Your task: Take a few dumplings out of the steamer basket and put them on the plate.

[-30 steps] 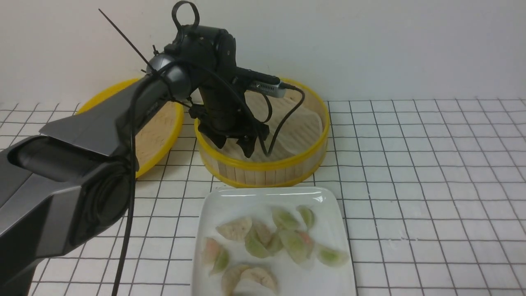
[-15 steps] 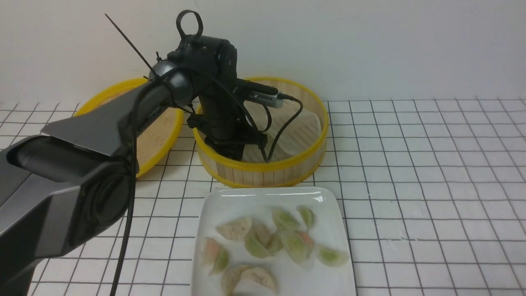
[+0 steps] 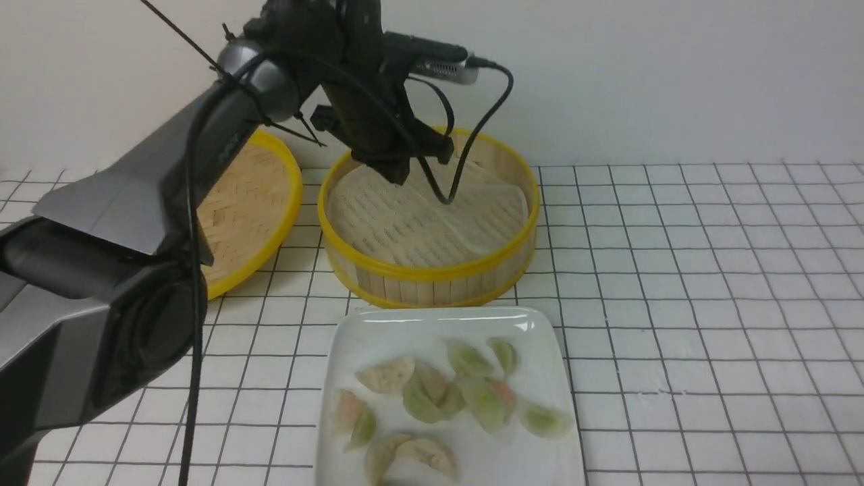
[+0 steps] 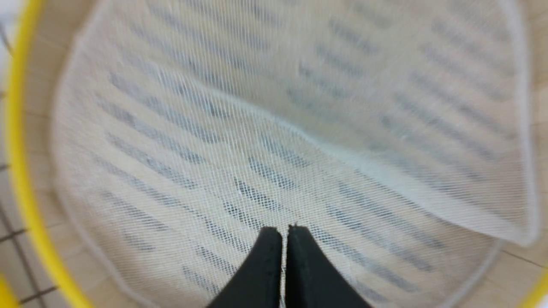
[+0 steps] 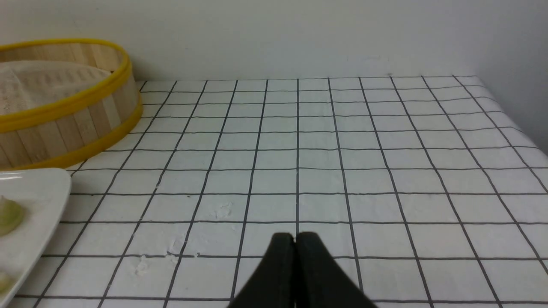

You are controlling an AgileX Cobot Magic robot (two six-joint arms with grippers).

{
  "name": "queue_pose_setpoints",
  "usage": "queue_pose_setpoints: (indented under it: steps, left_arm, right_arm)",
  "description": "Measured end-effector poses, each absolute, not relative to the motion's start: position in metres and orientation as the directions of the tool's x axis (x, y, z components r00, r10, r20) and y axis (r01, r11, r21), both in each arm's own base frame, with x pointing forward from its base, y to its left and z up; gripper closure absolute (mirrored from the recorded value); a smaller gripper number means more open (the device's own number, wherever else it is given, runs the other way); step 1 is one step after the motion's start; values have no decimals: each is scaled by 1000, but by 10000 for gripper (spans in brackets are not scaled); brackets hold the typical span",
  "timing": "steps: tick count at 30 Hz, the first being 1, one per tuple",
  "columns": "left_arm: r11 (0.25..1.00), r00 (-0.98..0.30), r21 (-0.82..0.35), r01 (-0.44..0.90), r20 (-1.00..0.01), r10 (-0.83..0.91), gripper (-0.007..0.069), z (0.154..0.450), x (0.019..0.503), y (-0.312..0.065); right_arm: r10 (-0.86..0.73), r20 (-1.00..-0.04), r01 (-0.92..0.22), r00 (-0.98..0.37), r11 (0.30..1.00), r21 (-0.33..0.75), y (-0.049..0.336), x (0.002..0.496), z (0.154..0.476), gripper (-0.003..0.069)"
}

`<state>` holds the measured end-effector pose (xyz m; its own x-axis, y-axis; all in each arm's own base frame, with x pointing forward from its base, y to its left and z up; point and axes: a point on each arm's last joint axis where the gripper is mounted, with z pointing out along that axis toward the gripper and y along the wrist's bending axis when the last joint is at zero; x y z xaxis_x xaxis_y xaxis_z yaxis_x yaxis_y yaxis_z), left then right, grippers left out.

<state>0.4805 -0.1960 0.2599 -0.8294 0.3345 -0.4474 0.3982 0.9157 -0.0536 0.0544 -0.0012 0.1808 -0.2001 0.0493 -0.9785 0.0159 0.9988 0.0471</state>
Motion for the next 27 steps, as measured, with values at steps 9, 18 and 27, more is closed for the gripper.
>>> queue_pose_setpoints:
  steps: [9,18,27]
  left_arm:
    - [916,-875,-73,395,-335,351,631,272,436,-180]
    - [902,-809,-69,427,-474,346,631,365,304,-140]
    - [882,-608,-156,445,-775,170,631,361,201,-112]
  right_arm:
    - [49,-979,16,-200,999,47,-1,54,181,673]
    - [49,-979,16,-200,999,47,-1,54,181,673]
    - [49,-979,16,-200,999,47,-1,54,181,673]
